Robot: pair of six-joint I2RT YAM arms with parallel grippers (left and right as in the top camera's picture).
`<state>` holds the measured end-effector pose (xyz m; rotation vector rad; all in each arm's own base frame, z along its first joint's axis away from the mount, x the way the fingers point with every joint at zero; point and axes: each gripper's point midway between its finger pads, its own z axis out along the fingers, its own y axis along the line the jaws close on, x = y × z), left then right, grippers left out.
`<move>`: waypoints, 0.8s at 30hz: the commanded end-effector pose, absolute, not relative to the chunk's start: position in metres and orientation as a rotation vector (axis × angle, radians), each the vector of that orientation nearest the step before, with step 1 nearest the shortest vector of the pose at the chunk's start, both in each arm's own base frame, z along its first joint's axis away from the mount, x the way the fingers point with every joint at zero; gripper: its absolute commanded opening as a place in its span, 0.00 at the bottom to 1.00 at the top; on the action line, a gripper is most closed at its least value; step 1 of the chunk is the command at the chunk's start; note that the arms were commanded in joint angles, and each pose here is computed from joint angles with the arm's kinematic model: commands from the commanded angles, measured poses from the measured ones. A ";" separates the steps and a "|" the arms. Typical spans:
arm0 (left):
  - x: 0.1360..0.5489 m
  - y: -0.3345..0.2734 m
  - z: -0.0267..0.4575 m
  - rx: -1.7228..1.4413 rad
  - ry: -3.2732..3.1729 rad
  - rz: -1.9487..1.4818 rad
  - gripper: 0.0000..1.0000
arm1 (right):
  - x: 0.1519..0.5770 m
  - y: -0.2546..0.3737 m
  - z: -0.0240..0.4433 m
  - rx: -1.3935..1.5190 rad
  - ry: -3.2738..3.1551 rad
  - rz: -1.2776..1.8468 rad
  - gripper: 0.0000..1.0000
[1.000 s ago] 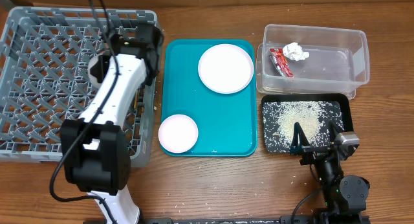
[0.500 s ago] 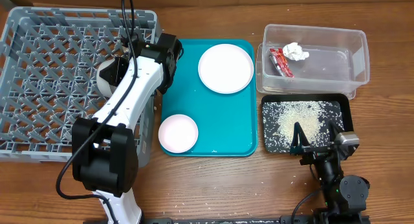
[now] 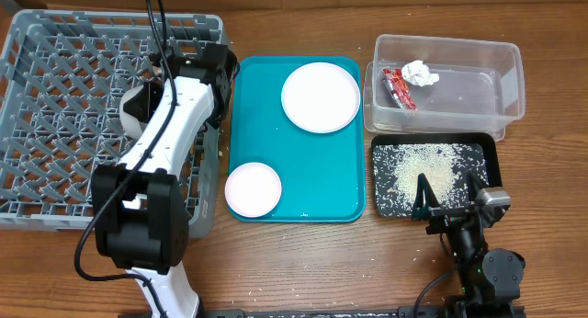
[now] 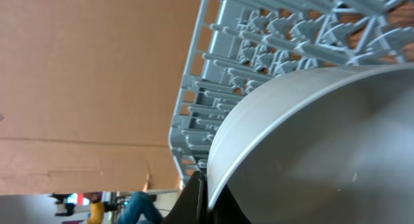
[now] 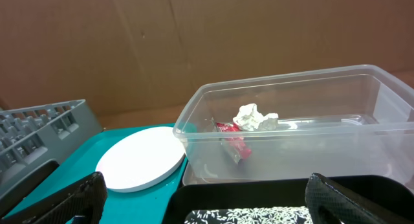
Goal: Sort waste into correct bins and load items into the dishwasher
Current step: 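Carry the grey bowl into the dish rack and release it, then grasp the rim of the pink bowl with the left gripper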
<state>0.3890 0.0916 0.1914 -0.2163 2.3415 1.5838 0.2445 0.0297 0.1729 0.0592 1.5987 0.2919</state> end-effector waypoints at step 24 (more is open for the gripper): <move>0.372 0.005 0.138 -0.102 2.740 1.045 0.45 | 0.245 0.027 0.171 0.071 1.595 0.283 1.00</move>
